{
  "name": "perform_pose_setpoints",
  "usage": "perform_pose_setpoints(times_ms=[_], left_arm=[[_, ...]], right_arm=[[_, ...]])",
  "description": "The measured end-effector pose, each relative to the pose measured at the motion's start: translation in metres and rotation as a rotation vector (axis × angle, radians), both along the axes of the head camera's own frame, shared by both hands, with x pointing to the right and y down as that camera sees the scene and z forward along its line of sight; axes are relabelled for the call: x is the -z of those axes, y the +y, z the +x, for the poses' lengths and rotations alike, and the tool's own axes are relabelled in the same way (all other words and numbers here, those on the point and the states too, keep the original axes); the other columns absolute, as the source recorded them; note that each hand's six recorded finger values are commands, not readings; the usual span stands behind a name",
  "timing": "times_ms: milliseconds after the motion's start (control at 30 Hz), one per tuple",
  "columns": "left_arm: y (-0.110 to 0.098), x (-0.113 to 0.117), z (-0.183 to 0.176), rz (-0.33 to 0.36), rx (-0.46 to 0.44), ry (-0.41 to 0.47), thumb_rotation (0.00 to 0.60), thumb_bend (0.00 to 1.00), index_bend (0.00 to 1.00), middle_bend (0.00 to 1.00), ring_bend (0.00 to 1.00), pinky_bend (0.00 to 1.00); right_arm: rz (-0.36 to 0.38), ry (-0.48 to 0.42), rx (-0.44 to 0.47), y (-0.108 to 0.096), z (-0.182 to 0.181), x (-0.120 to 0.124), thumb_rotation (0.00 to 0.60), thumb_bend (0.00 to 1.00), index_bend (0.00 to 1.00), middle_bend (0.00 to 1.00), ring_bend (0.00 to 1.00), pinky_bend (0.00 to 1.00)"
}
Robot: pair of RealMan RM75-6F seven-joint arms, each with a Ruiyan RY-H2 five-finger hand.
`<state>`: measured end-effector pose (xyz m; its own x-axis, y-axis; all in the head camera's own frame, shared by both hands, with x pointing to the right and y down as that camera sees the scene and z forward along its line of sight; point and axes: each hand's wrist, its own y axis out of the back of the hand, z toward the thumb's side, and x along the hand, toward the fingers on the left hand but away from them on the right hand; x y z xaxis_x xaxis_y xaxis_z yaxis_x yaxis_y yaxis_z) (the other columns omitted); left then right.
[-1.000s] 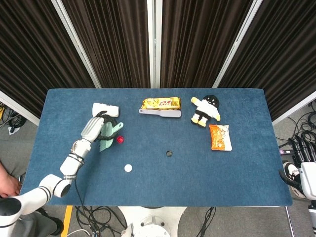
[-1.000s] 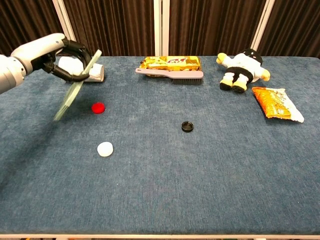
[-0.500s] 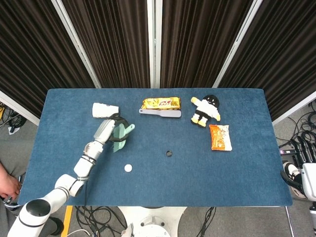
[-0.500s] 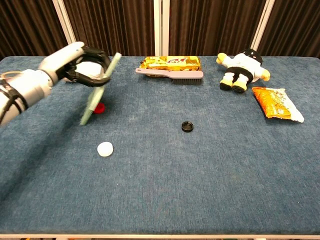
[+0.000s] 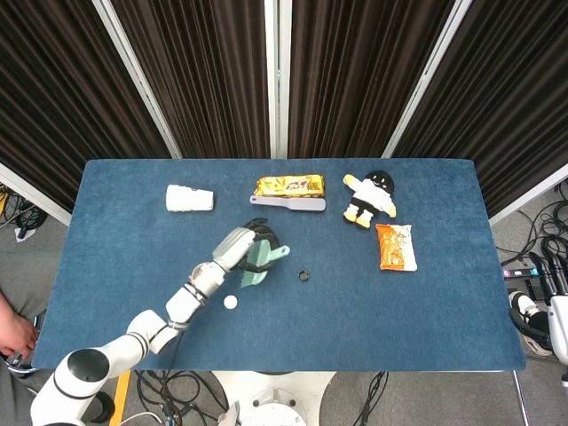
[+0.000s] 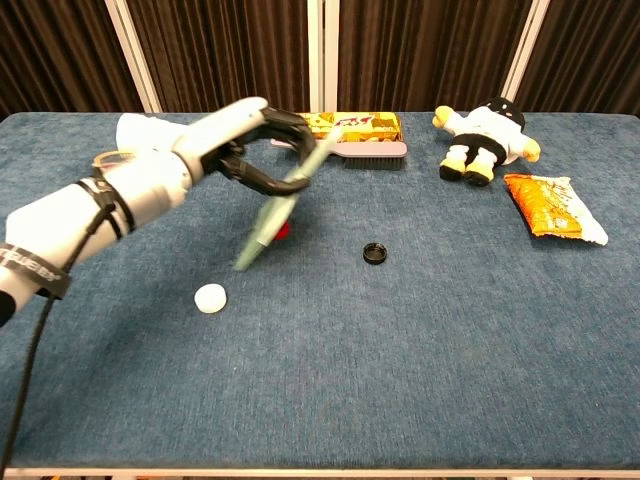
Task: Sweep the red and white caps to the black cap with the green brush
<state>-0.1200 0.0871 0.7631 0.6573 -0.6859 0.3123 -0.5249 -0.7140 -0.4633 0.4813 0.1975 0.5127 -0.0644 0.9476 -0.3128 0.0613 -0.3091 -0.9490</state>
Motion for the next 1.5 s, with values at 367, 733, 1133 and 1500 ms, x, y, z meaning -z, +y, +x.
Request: perform_pose_setpoints(times_ms=[367, 733, 1133, 1500], left_arm=[[0.024, 0.017, 0.057, -0.037, -0.147, 0.06, 0.6, 0.45, 0.53, 0.55, 0.3, 0.12], [0.005, 0.027, 0.053, -0.007, -0.014, 0.056, 0.6, 0.45, 0.52, 0.55, 0.3, 0.12], [-0.001, 0.041, -0.052, -0.04, 0.249, -0.058, 0.6, 0.46, 0.52, 0.55, 0.3, 0.12], [0.052, 0.058, -0.091, 0.062, 0.318, -0.175, 0.6, 0.46, 0.52, 0.55, 0.3, 0.12]], right_arm=[[0.008, -0.008, -0.007, 0.004, 0.003, 0.001, 0.6, 0.16, 0.0, 0.01, 0.0, 0.0], [0.014, -0.012, -0.001, 0.002, 0.006, 0.002, 0.6, 0.16, 0.0, 0.01, 0.0, 0.0], [-0.015, -0.017, 0.068, -0.018, -0.002, -0.011, 0.6, 0.16, 0.0, 0.01, 0.0, 0.0], [-0.029, -0.007, 0.101, -0.032, -0.008, -0.015, 0.6, 0.16, 0.0, 0.01, 0.0, 0.0]])
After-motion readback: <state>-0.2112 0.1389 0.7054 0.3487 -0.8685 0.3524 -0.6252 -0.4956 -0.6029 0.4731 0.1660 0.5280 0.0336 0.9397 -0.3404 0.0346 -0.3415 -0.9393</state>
